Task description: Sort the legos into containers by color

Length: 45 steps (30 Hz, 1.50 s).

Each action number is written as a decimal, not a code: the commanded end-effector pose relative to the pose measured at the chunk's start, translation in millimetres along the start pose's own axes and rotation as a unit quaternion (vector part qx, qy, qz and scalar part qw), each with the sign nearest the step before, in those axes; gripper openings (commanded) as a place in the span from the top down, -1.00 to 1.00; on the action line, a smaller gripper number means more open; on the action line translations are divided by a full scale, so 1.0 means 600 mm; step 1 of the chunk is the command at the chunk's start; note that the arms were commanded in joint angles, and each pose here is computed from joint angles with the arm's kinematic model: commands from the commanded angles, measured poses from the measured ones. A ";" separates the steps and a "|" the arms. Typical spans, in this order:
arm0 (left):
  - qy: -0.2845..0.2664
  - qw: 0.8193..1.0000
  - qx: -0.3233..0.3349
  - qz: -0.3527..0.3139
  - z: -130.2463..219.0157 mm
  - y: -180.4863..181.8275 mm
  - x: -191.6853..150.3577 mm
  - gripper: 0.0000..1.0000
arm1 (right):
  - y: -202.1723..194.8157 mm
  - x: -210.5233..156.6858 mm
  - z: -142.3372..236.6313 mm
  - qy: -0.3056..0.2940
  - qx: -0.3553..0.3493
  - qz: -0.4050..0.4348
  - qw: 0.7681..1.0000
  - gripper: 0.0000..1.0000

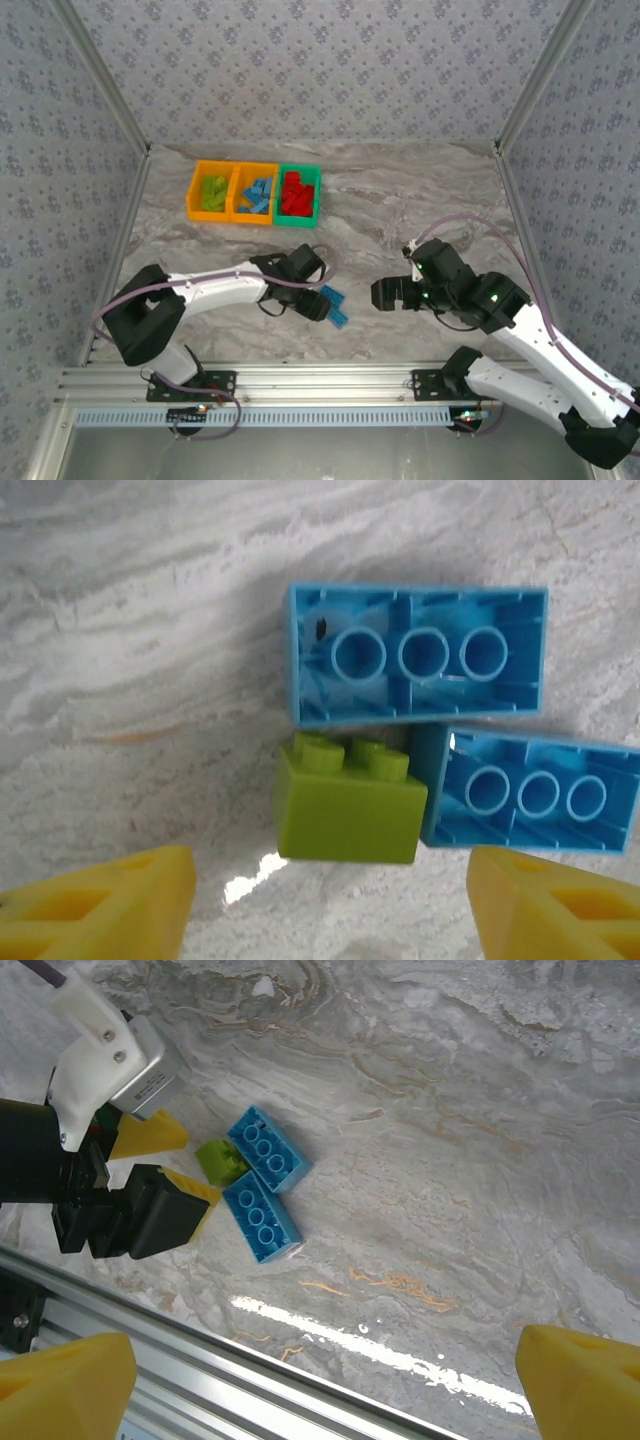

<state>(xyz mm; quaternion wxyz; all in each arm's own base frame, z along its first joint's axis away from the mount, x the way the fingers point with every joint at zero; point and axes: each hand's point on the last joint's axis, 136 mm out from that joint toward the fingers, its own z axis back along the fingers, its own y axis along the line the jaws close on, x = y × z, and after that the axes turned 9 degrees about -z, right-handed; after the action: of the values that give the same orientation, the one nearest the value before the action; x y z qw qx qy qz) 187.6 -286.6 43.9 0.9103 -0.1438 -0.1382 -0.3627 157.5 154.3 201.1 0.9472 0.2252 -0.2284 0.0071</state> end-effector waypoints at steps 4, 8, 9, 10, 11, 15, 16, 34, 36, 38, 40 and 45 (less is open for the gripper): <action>-0.031 0.999 0.011 -0.002 0.003 0.003 0.038 -0.21 | -0.015 0.003 0.004 -0.006 -0.024 -0.013 1.000 -1.00; -0.021 1.000 0.009 -0.001 -0.008 0.003 0.032 -0.20 | -0.012 0.007 0.008 -0.011 -0.021 -0.013 1.000 -1.00; -0.019 1.000 0.007 -0.001 -0.011 0.002 0.031 -0.21 | -0.012 0.008 0.009 -0.012 -0.022 -0.013 1.000 -1.00; -0.018 1.000 0.006 -0.001 -0.013 0.002 0.030 -0.21 | -0.012 0.008 0.010 -0.013 -0.021 -0.013 1.000 -1.00; -0.017 1.000 0.005 -0.001 -0.016 0.001 0.029 -0.21 | -0.012 0.008 0.010 -0.013 -0.021 -0.013 1.000 -1.00; -0.013 1.000 0.010 0.001 -0.025 0.005 0.029 -0.16 | -0.013 0.008 0.010 -0.014 -0.022 -0.013 1.000 -1.00; -0.013 1.000 0.014 0.002 -0.027 0.008 0.029 -0.11 | -0.013 0.008 0.010 -0.014 -0.022 -0.013 1.000 -1.00; -0.087 0.995 0.037 0.020 0.057 0.025 0.065 0.54 | 0.052 -0.015 -0.001 0.034 0.079 -0.014 0.996 -1.00; -0.123 0.990 0.062 0.033 0.101 0.050 0.086 0.54 | 0.067 -0.005 0.007 0.022 0.101 -0.010 0.995 -1.00; -0.161 0.981 0.095 0.054 0.144 0.090 0.112 0.54 | 0.077 0.013 0.017 -0.008 0.115 -0.007 0.993 -1.00; -0.196 0.967 0.138 0.083 0.182 0.150 0.142 0.55 | 0.079 0.035 0.026 -0.049 0.124 -0.016 0.991 -1.00; -0.232 0.938 0.199 0.164 0.213 0.299 0.200 0.59 | 0.071 0.059 0.027 -0.099 0.123 -0.045 0.986 -1.00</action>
<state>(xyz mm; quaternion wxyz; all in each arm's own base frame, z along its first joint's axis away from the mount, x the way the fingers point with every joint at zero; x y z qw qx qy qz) 340.3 -213.8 171.2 0.9086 -0.0951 -0.3715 -0.1656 165.9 183.2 238.9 0.8990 0.3389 -0.2775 0.0000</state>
